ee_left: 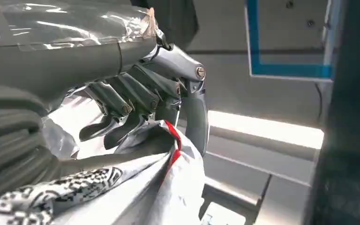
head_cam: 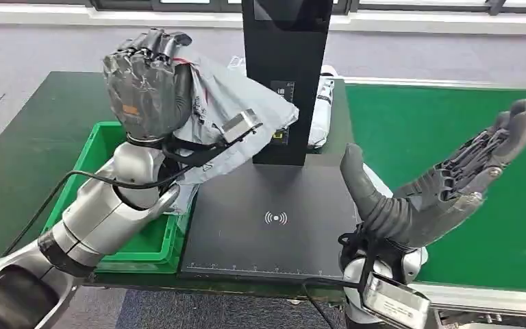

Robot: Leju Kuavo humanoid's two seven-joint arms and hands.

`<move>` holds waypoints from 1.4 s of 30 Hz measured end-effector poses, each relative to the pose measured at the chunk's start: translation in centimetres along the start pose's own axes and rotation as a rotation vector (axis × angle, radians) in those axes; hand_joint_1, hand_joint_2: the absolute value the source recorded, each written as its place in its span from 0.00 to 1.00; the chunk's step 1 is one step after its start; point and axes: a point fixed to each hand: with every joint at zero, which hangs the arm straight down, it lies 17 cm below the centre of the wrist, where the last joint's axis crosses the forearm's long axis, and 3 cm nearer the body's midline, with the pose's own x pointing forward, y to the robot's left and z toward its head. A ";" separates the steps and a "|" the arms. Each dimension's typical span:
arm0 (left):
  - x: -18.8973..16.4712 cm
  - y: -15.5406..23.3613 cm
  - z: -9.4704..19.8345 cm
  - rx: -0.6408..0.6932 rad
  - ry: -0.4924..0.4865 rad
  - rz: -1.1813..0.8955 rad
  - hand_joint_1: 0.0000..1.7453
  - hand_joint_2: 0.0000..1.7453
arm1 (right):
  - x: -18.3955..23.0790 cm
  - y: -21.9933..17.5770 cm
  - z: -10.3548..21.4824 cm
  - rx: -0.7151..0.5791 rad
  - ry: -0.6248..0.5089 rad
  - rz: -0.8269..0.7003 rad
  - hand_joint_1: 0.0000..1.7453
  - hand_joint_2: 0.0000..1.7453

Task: Moved the parcel from conveyor to table for the left to box.

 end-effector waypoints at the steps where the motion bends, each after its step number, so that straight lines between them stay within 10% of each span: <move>1: -0.6 0.3 0.1 0.005 0.014 0.000 1.00 1.00 | 0.0 0.0 0.0 0.000 0.001 0.001 0.00 1.00; 15: -10.9 -1.0 2.8 -0.063 0.124 -0.100 1.00 1.00 | -0.6 -0.5 0.2 -0.012 0.023 0.000 0.00 1.00; 21: -18.3 -3.4 6.8 -0.156 0.325 -0.142 1.00 1.00 | -0.6 -0.6 0.3 -0.011 0.026 0.002 0.00 1.00; 31: -20.9 -8.5 13.2 -0.330 0.556 -0.141 0.98 1.00 | -0.6 -0.5 0.4 -0.007 0.024 0.006 0.00 1.00; 32: -20.7 -8.9 13.5 -0.345 0.558 -0.140 0.91 1.00 | -0.6 -0.5 0.4 -0.007 0.024 0.007 0.00 1.00; 33: -20.4 -9.4 13.8 -0.360 0.554 -0.138 0.42 1.00 | -0.7 -0.5 0.5 -0.007 0.026 0.007 0.00 1.00; 35: -20.2 -10.2 14.4 -0.387 0.556 -0.138 0.00 1.00 | -0.8 -0.6 0.6 -0.010 0.034 0.002 0.00 1.00; 42: -18.1 -13.3 16.5 -0.496 0.445 -0.093 0.00 1.00 | -1.1 -0.8 1.0 -0.007 0.049 0.003 0.00 1.00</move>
